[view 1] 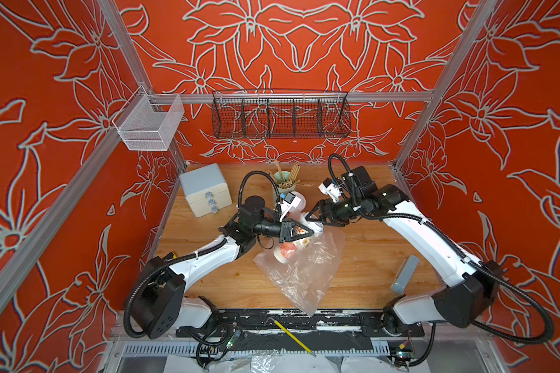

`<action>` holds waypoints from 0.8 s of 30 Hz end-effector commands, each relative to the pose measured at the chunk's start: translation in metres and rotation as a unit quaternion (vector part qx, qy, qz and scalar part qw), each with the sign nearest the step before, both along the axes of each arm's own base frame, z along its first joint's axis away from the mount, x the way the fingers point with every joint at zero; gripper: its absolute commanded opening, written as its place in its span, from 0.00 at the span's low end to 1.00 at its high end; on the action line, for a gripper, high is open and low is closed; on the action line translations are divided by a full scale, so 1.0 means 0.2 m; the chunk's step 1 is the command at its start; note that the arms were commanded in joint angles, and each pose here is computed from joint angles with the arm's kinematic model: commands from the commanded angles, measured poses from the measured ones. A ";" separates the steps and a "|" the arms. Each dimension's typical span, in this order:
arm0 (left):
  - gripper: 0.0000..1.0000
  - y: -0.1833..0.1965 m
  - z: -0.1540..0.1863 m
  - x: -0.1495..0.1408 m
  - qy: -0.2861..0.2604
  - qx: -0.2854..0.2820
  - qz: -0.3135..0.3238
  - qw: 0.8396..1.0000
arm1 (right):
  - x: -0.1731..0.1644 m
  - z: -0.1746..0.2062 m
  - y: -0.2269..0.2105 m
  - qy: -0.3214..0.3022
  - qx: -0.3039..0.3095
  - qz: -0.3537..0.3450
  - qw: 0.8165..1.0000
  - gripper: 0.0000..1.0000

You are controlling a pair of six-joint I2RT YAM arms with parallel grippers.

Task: Pack milk tea into plastic carrier bags
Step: Place the milk tea cup in the plastic carrier bag.

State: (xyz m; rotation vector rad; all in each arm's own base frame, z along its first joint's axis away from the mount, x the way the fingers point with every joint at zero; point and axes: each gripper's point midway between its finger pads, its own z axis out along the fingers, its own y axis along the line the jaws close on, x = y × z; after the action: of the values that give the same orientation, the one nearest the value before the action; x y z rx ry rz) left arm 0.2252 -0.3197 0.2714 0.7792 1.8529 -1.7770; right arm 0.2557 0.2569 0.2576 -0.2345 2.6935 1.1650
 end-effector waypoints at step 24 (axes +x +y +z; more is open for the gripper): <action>0.00 -0.16 0.10 0.13 -0.098 -0.048 -0.062 0.992 | -0.15 -0.06 -0.25 -0.042 -0.139 -0.056 0.988 0.00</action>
State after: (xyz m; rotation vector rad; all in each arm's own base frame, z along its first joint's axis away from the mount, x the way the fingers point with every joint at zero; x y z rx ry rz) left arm 0.2350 -0.3464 0.2672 0.9791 1.7853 -1.8615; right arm 0.2558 0.2167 0.2618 -0.1593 2.6330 0.8151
